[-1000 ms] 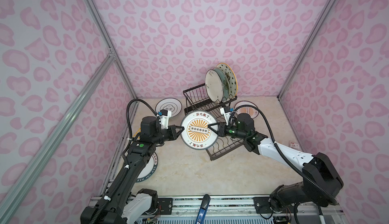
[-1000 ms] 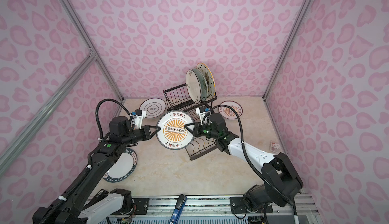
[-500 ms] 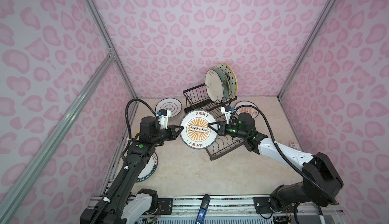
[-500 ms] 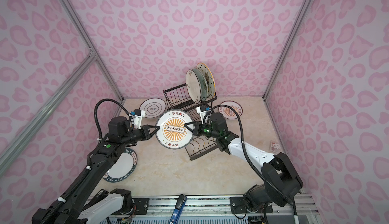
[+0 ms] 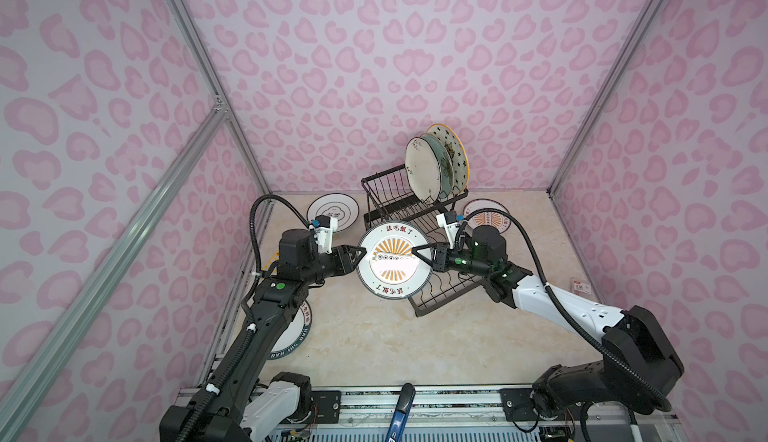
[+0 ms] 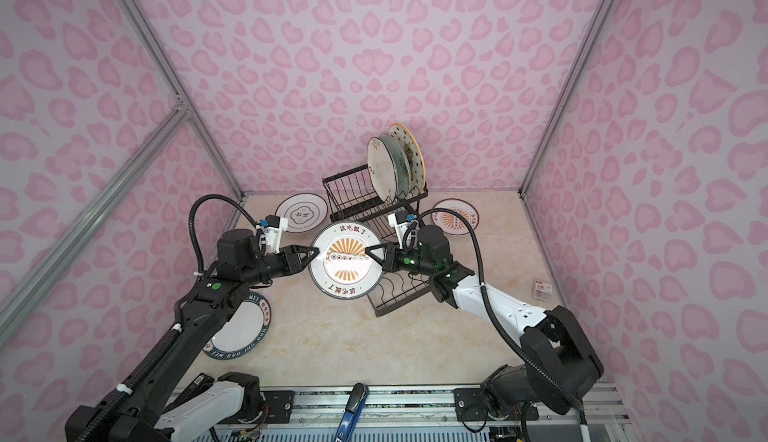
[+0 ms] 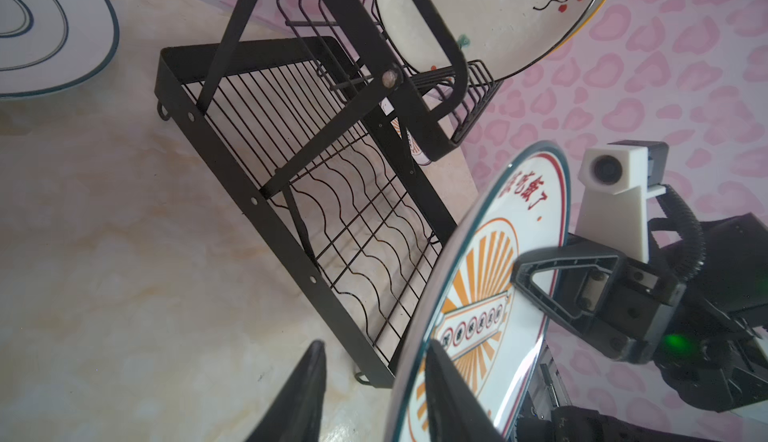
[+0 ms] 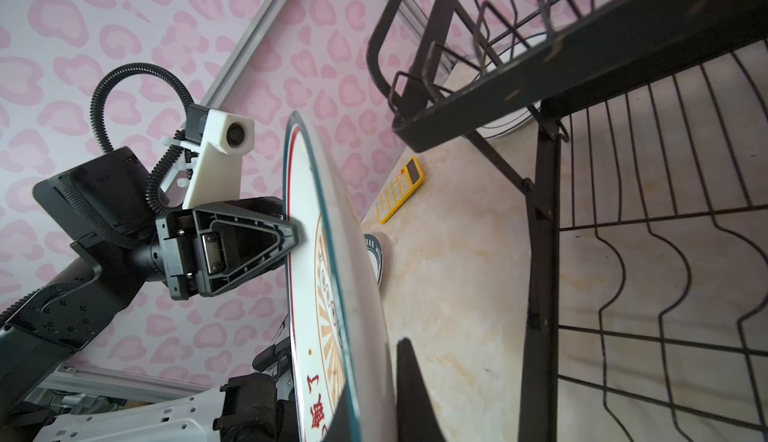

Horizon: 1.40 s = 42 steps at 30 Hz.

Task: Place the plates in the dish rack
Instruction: 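Carry the sunburst plate toward the rack with the right gripper while the left releases, then lower the sunburst plate into the rack slot beside the berry plate with the right gripper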

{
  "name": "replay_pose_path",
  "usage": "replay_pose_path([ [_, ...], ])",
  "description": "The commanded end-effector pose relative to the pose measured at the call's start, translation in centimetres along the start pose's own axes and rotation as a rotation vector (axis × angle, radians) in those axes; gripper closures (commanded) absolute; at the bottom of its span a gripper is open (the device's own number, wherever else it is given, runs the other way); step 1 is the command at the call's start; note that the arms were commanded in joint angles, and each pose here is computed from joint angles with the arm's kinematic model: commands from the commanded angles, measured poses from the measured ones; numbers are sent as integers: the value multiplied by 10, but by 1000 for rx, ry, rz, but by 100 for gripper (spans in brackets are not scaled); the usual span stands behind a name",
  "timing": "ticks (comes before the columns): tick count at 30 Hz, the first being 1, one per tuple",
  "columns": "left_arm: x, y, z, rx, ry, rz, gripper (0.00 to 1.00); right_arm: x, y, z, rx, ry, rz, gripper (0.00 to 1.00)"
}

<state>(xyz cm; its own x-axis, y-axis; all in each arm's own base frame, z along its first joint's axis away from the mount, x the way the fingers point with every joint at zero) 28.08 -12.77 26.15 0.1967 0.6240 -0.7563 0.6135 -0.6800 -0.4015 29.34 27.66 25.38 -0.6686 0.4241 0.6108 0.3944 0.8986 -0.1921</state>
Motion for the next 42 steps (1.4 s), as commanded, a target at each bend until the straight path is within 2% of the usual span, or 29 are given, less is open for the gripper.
replay_pose_path([
  [1,-8,-2,-7,-25,28,23,50,2,-3,-7,-45,-30,0,100],
  [5,-9,-4,-8,-23,30,16,44,-8,-11,-12,-81,-38,66,100],
  [10,-11,-9,-10,-46,29,2,41,-15,-22,-27,-129,-94,139,100],
  [19,-17,-18,-13,-92,38,13,40,6,-40,-80,-209,-258,194,100],
  [24,-18,-21,-11,-92,39,16,40,24,-44,-118,-296,-343,205,100],
  [31,-25,-21,-6,-86,7,90,40,28,-36,-172,-378,-443,304,100],
  [38,-16,-21,0,-99,-49,84,40,21,-19,-218,-441,-548,445,100],
  [42,-15,-21,3,-102,-68,94,40,15,-7,-233,-443,-603,525,100],
])
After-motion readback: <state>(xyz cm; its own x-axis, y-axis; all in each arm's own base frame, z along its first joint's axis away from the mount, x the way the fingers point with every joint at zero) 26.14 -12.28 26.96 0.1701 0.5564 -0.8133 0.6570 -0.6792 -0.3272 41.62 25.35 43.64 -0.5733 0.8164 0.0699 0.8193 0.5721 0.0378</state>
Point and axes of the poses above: each gripper's point midway between its finger pads, its own y axis out along the fingers, its own x axis along the line the jaws close on, z = x × y, the point moved 4 cm from there along -y, back along the fingers, and after that the axes turned 10 degrees about -y, right-handed, at the moved point
